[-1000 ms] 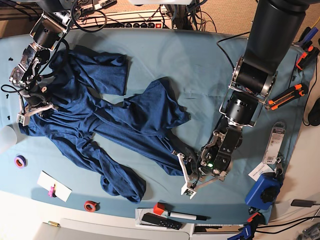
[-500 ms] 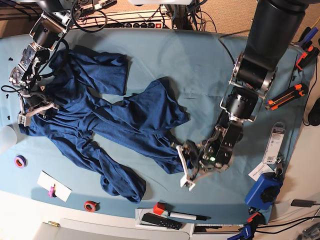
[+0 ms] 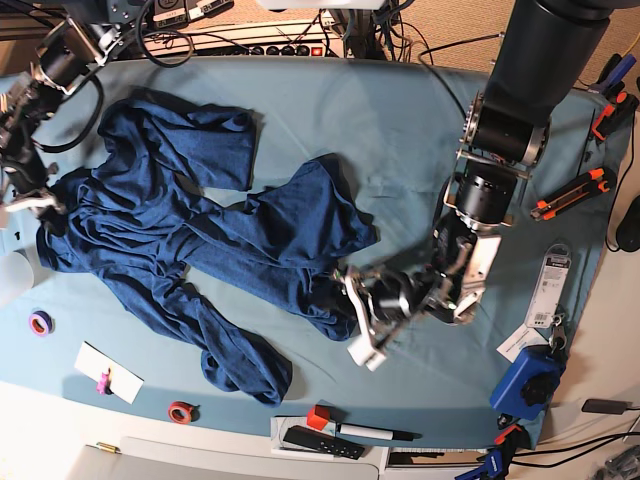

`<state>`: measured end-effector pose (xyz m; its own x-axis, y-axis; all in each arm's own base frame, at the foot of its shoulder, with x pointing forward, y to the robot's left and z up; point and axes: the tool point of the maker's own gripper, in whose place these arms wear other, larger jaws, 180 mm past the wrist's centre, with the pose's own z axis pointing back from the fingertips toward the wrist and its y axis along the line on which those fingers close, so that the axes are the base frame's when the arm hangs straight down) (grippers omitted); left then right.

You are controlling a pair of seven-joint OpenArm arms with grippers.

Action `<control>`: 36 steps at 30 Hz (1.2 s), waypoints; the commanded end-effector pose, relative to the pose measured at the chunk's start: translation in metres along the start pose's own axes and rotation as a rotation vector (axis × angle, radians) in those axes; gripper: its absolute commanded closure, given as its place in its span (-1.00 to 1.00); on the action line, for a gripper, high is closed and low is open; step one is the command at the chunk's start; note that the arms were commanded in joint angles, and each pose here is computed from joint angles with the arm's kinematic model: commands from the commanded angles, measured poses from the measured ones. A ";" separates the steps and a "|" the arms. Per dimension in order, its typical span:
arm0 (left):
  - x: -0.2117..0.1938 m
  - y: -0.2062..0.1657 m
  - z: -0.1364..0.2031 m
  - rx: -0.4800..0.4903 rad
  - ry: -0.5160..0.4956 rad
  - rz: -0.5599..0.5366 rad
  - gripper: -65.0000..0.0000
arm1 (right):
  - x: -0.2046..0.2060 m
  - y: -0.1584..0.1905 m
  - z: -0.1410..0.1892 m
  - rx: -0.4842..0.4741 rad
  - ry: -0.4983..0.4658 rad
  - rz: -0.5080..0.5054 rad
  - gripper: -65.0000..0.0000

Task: Layout the t-shirt on the table in an organized manner, then fold the t-shirt properly
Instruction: 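Lift the held fabric with the left gripper and shake it out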

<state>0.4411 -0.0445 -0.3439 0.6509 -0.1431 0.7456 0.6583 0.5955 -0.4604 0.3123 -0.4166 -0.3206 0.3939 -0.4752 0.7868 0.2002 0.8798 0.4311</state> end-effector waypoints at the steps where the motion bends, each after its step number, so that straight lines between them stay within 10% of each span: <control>1: 0.037 -0.003 0.009 -0.017 -0.093 -0.020 0.15 | 0.032 -0.001 0.011 0.014 -0.075 0.019 0.50; 10: 0.059 0.014 0.034 -0.023 -0.215 0.094 0.15 | 0.024 0.005 0.029 0.114 -0.068 -0.068 0.50; 19: 0.049 -0.059 0.028 -0.395 -0.175 0.268 0.16 | -0.002 0.070 0.034 0.456 -0.027 -0.249 0.51; 36: -0.021 -0.085 0.010 -0.476 -0.056 0.385 0.16 | -0.067 0.045 0.057 0.370 0.106 -0.310 0.51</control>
<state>0.3540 -0.0810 -0.3382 0.8881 0.0306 0.4587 0.4432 0.2079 -0.8720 0.2358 -0.3359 -0.3474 0.4962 -0.7025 0.5101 0.0376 0.6044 0.7958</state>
